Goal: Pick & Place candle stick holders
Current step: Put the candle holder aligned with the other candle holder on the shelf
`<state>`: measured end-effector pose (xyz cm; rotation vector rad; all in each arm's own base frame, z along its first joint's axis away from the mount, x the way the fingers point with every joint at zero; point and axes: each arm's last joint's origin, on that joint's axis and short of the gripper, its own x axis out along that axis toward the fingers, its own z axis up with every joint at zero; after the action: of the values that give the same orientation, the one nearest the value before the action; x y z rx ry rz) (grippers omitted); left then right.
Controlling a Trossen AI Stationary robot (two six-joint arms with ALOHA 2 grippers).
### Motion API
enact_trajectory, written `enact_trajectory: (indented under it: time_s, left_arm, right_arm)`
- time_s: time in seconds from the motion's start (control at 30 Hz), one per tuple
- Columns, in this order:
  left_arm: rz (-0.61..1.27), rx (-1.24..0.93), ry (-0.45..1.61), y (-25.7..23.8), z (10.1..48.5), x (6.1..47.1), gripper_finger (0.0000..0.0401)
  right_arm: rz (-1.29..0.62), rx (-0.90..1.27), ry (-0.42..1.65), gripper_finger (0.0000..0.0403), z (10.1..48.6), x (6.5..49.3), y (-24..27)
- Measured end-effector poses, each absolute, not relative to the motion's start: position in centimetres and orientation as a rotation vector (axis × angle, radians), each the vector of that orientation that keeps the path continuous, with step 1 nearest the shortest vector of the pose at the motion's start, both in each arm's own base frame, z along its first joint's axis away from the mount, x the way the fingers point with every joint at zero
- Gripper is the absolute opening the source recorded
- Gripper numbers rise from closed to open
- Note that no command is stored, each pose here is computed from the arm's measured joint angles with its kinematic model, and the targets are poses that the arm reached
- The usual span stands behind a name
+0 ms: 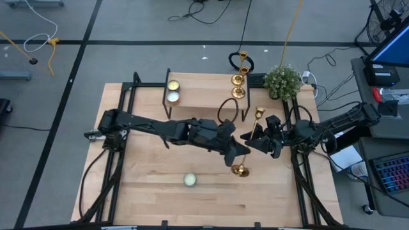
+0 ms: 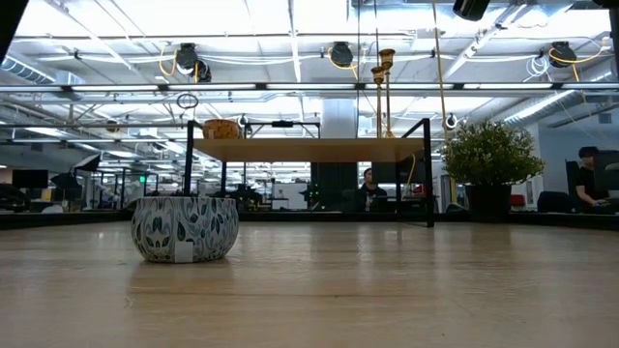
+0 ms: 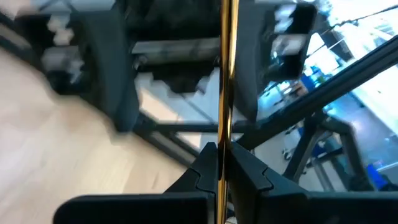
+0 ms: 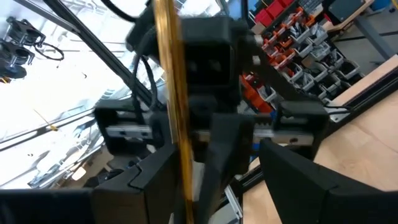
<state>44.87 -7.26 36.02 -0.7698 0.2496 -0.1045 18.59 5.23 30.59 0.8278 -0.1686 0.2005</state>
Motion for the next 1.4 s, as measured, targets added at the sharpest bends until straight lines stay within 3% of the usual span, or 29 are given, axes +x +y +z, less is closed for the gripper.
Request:
enact_trajectory:
  time_s: [0.43, 0.57, 0.8, 1.27, 1.4]
  left_arm:
    - [-0.084, -0.749, 0.280, -6.81, 36.54, 44.83, 0.0016]
    - [-0.076, -0.747, 0.283, -6.96, 36.46, 44.81, 0.0016]
    - [-0.060, -0.751, 0.275, -6.73, 36.48, 44.84, 0.0016]
    - [-0.108, -0.756, 0.304, -6.71, 36.41, 44.82, 0.0017]
    - [-0.147, -0.791, 0.342, -6.38, 36.28, 44.81, 0.0042]
  right_arm:
    - [0.207, 0.847, -0.166, 0.0190, 30.61, 18.59, 5.26]
    - [0.219, 0.843, -0.161, 0.0140, 30.61, 18.58, 5.29]
    - [0.271, 0.803, -0.145, 0.0016, 30.63, 18.55, 5.45]
    - [0.269, 0.804, -0.144, 0.0013, 30.61, 18.56, 5.43]
    - [0.247, 0.812, -0.151, 0.0013, 30.60, 18.58, 5.37]
